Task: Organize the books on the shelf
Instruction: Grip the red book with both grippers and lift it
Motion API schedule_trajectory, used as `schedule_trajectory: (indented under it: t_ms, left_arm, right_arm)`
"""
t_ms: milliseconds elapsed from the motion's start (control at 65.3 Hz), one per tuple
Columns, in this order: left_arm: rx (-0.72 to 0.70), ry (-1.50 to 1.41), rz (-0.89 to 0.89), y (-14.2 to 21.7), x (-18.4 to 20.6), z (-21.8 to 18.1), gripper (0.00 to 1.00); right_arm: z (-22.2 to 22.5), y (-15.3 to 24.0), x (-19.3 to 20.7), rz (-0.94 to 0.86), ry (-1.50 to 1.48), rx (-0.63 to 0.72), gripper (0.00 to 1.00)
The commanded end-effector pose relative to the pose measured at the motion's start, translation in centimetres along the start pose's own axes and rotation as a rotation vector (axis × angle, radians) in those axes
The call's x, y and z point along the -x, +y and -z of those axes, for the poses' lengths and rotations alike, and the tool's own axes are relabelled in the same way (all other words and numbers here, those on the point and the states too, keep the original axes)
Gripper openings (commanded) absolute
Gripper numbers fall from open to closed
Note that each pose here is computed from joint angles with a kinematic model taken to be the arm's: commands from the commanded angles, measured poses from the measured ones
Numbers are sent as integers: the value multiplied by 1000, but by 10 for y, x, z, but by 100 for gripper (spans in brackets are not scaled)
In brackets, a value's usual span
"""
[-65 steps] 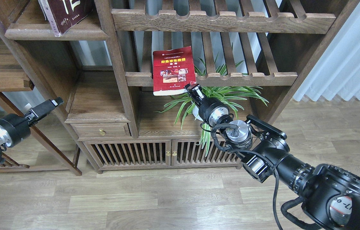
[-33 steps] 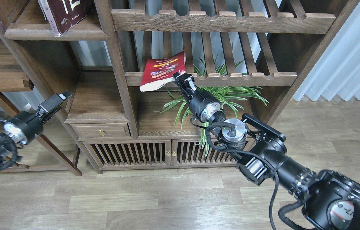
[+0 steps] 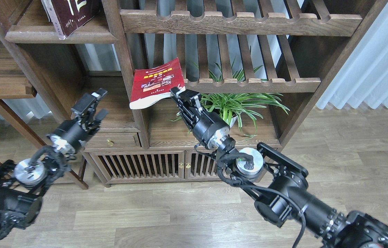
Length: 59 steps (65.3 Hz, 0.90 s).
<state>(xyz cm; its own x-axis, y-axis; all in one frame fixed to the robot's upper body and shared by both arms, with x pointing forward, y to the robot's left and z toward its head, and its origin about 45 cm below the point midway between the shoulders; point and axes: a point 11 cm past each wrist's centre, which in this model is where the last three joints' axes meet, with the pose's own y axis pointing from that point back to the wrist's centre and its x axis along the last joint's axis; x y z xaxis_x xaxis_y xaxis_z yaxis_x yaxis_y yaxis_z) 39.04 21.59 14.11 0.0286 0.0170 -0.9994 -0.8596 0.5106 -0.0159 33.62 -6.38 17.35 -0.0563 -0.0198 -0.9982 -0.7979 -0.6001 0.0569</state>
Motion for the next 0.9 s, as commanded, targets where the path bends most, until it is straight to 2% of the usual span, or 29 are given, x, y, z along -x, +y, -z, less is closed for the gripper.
schedule_trajectory:
  t_ms: [0, 245, 888]
  left_arm:
    - [-23, 36, 15, -8, -1, 19, 100]
    - [-65, 66, 3, -14, -9, 45, 99]
    - [-63, 88, -53, 8, -32, 50, 96]
  right_arm:
    - [-1, 6, -3, 0, -20, -8, 4]
    - [-3, 9, -5, 1, -7, -5, 4]
    - [3, 11, -6, 1, -11, -27, 4]
